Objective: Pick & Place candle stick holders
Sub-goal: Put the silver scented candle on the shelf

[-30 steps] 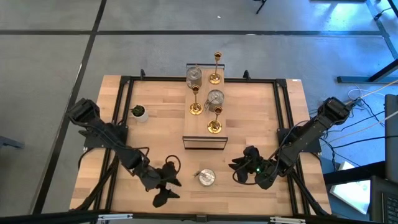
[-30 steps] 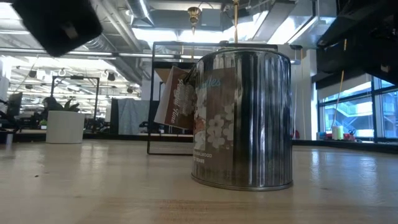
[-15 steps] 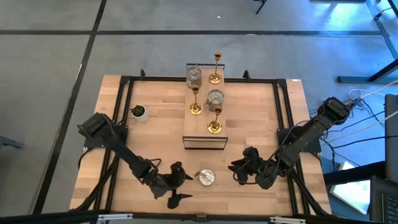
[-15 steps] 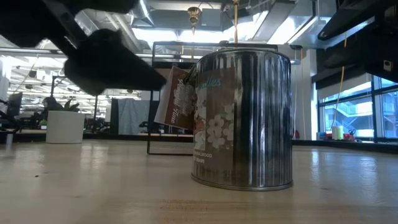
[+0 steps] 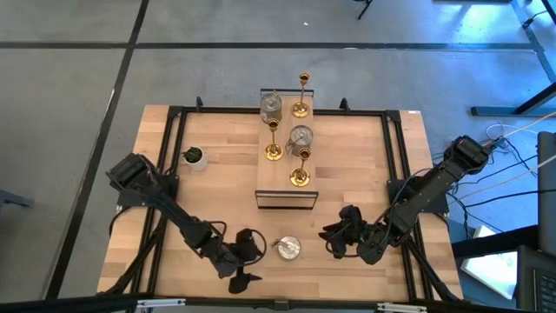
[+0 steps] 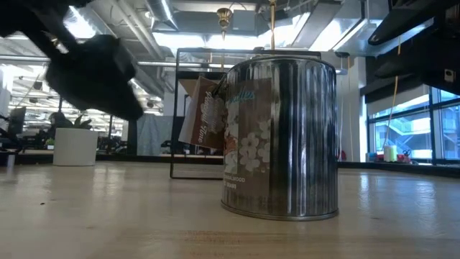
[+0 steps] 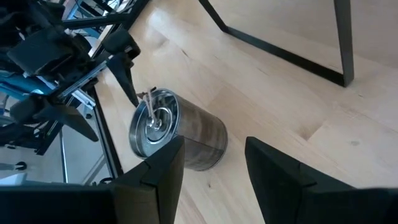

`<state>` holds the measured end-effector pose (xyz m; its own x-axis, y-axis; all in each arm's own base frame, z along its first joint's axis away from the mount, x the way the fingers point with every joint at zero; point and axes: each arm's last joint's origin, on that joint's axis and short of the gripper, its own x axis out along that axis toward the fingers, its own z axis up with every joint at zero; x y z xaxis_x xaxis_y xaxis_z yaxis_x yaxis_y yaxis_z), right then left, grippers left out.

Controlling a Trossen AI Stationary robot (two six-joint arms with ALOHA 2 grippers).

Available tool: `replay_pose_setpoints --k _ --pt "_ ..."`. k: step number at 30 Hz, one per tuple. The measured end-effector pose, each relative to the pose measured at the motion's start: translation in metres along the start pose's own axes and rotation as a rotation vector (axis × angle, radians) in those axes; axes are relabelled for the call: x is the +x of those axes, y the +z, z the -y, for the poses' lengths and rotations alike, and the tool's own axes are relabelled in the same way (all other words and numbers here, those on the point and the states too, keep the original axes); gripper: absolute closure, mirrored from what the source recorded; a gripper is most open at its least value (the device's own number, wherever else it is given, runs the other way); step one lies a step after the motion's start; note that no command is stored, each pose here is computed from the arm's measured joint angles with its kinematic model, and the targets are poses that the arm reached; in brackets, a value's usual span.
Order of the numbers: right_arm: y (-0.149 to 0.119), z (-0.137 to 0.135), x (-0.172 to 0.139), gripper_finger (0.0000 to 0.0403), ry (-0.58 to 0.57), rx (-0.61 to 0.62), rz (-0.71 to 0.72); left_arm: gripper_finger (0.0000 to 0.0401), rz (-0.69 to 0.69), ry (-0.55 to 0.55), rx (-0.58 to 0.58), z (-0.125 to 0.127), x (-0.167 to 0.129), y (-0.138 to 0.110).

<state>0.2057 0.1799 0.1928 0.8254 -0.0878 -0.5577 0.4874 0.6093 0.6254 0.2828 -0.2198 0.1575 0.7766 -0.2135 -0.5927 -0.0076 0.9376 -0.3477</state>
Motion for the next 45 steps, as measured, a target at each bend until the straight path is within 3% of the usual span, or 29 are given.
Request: replay_pose_setpoints --k 5,16,22,28,36,45 --pt "0.000 0.000 0.000 0.0228 0.000 -0.003 0.000 0.0040 -0.017 -0.030 -0.095 0.005 -0.003 -0.002" --pt "0.000 0.001 0.000 0.0228 -0.007 -0.014 -0.001 0.0040 0.021 -0.045 -0.101 0.008 -0.004 0.000" --pt "0.000 0.001 0.000 0.0228 -0.006 -0.014 -0.001 0.0037 0.088 0.055 -0.035 0.004 -0.004 0.001" --pt "0.000 0.001 0.000 0.0228 -0.006 -0.014 0.000 0.0005 0.109 0.136 0.026 0.000 -0.004 0.000" --pt "0.000 0.001 0.000 0.0228 -0.006 -0.014 0.000 0.0001 0.120 0.269 0.296 -0.009 -0.003 0.003" --pt "0.001 0.001 0.000 0.0228 -0.010 -0.009 0.033 0.0001 0.081 0.310 0.339 -0.026 0.015 0.002"
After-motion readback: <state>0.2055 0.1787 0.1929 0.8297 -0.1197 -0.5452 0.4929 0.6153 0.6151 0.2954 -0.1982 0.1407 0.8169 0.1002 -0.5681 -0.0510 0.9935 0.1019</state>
